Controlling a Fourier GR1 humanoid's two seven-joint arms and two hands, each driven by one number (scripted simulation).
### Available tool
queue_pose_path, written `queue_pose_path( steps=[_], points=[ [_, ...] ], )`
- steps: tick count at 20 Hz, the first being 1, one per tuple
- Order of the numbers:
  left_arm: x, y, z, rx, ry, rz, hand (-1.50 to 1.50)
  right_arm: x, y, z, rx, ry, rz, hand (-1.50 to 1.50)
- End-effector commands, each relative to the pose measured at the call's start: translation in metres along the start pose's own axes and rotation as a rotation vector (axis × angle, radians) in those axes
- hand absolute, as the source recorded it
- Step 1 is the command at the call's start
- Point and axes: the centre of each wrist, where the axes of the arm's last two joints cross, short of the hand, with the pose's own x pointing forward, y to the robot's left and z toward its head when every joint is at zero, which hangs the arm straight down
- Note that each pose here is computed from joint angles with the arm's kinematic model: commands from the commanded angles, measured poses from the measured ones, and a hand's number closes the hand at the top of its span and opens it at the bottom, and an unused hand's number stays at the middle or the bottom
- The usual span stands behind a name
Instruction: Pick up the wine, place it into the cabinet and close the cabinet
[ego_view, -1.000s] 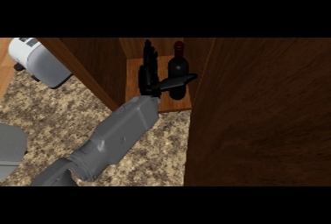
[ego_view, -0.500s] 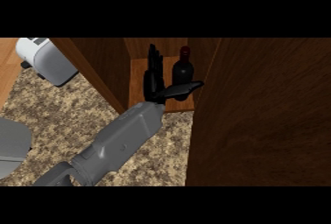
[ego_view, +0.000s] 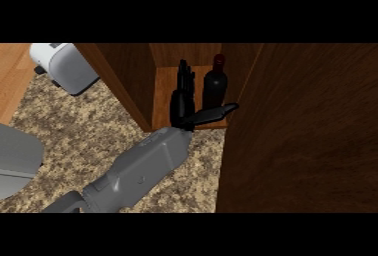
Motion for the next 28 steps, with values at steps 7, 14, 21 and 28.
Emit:
queue_pose_path(
  steps=[7,14,21,28],
  points=[
    [-0.022,0.018,0.033,-0.041,-0.03,-0.006,-1.5,0.009,-0.005,0.008,-0.024,0.021,0.011,-1.5],
    [-0.01,0.032,0.043,-0.094,-0.058,-0.011,-1.5,0.005,0.0,0.006,-0.051,0.016,0.021,-1.5],
    [0.006,0.026,0.076,-0.191,-0.064,0.021,-1.5,0.018,-0.013,0.009,-0.05,0.015,0.032,-1.5],
    [0.048,0.059,0.108,-0.259,-0.054,0.021,-1.5,0.014,-0.014,0.016,-0.098,0.008,0.067,-1.5]
  ],
)
